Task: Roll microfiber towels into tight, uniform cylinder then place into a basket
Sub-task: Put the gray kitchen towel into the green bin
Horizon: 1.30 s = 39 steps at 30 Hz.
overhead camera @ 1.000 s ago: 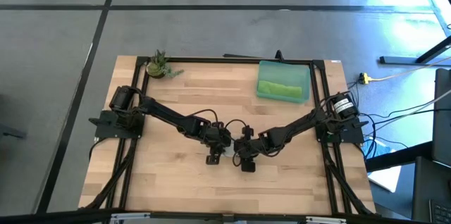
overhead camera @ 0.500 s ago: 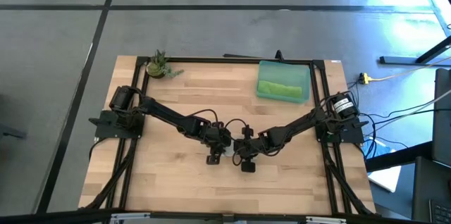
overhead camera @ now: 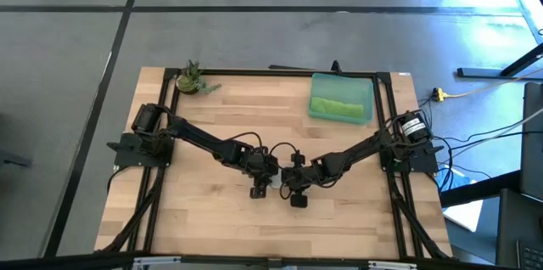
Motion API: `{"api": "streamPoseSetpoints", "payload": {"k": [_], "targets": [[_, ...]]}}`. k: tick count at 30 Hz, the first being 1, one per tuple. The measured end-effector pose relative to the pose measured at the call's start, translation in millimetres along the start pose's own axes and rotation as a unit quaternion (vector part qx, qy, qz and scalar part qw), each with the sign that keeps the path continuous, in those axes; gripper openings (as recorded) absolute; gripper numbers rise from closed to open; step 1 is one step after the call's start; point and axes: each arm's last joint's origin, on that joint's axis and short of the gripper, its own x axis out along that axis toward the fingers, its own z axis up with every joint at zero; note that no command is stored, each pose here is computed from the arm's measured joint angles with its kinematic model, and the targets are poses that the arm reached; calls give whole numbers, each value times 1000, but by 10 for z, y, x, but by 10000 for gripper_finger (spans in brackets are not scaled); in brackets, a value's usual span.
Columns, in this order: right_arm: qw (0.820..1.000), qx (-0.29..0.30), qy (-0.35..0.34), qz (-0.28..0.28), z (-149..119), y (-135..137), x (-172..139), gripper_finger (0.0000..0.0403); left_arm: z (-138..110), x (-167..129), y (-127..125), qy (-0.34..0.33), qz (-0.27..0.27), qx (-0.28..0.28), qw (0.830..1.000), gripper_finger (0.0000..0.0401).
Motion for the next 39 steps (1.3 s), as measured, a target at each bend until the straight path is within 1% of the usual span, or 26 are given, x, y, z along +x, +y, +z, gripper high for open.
{"api": "streamPoseSetpoints", "payload": {"k": [5, 8, 11, 16, 22, 26, 29, 32, 36, 39], "targets": [[1000, 1, 0, 0, -1, 0, 0, 46, 3, 0, 13, -1, 2, -4, 1000, 117], [1000, 1, 0, 1, -1, 1, 0, 46, 15, -15, 41, -2, 0, -15, 1000, 117], [1000, 3, 1, 3, 2, -12, 1, 46, 40, -92, 48, -7, 2, -20, 1000, 115], [1000, 6, 4, 10, 10, -39, 4, 46, 105, -347, 38, -26, 3, -19, 999, 115], [1000, -2, -3, 7, 48, -74, -52, 46, 114, -735, 41, -34, 40, -18, 998, 115], [1000, -20, 3, -9, 79, -164, -231, 46, 103, -995, 18, -50, 73, -16, 996, 115], [998, -24, -4, -51, 137, -267, -411, 46, 105, -1196, -15, -74, 86, -13, 994, 115], [996, -27, -2, -90, 165, -370, -540, 46, 106, -1364, -50, -98, 89, -10, 991, 115], [994, -39, -8, -104, 220, -496, -707, 46, 102, -1545, -83, -122, 81, -9, 989, 115], [991, -53, -4, -125, 235, -604, -816, 46, 87, -1631, -91, -130, 83, -8, 988, 115]]}}
